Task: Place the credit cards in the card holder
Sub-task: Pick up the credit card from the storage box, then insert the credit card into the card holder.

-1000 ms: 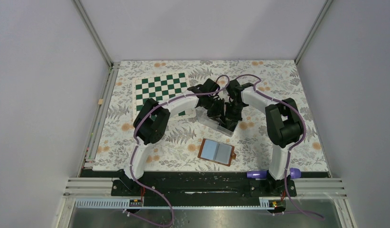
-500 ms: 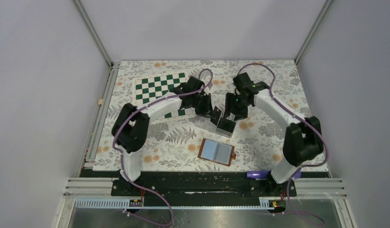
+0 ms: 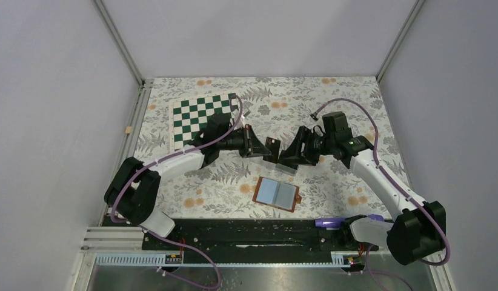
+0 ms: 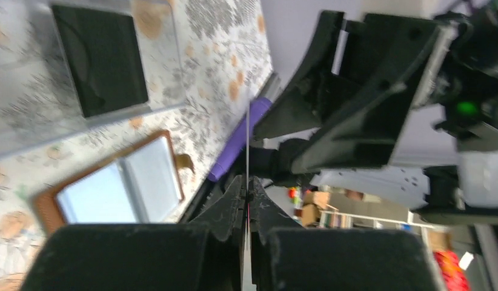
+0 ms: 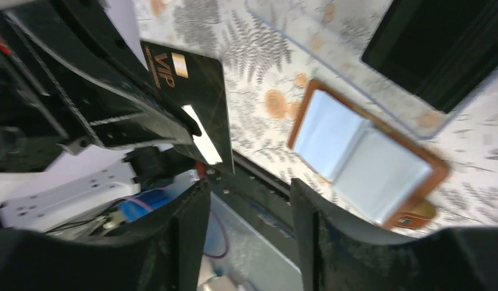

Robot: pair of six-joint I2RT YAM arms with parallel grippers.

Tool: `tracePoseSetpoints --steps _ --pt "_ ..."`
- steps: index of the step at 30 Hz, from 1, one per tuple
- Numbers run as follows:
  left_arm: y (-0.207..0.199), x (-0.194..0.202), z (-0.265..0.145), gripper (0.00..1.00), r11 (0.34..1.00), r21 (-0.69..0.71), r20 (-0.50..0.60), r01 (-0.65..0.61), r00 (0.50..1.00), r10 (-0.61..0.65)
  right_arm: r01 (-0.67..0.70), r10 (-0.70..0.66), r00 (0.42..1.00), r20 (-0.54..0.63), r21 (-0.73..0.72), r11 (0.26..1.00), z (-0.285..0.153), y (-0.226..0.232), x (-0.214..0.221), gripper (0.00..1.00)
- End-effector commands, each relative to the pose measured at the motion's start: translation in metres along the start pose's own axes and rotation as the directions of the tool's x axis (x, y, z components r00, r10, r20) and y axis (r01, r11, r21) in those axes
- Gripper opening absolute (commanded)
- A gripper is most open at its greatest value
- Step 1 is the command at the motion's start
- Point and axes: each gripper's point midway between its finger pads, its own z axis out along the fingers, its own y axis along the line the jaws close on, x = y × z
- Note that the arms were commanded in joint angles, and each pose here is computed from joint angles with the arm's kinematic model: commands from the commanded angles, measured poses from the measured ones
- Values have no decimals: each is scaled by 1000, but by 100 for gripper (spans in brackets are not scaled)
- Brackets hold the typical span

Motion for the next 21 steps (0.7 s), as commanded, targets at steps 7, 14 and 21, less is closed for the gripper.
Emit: tracePoseSetpoints --steps 7,14,21 --pt "-72 25 -36 0 926 376 6 -10 1000 8 -77 56 997 -61 -455 887 -12 56 12 48" --pt "-68 37 -36 0 928 373 -21 1 1000 7 -99 69 995 -77 -536 838 -15 69 7 41" --pt "-66 36 -33 0 930 367 -25 13 1000 -5 -119 71 991 -111 -532 838 -11 71 4 7"
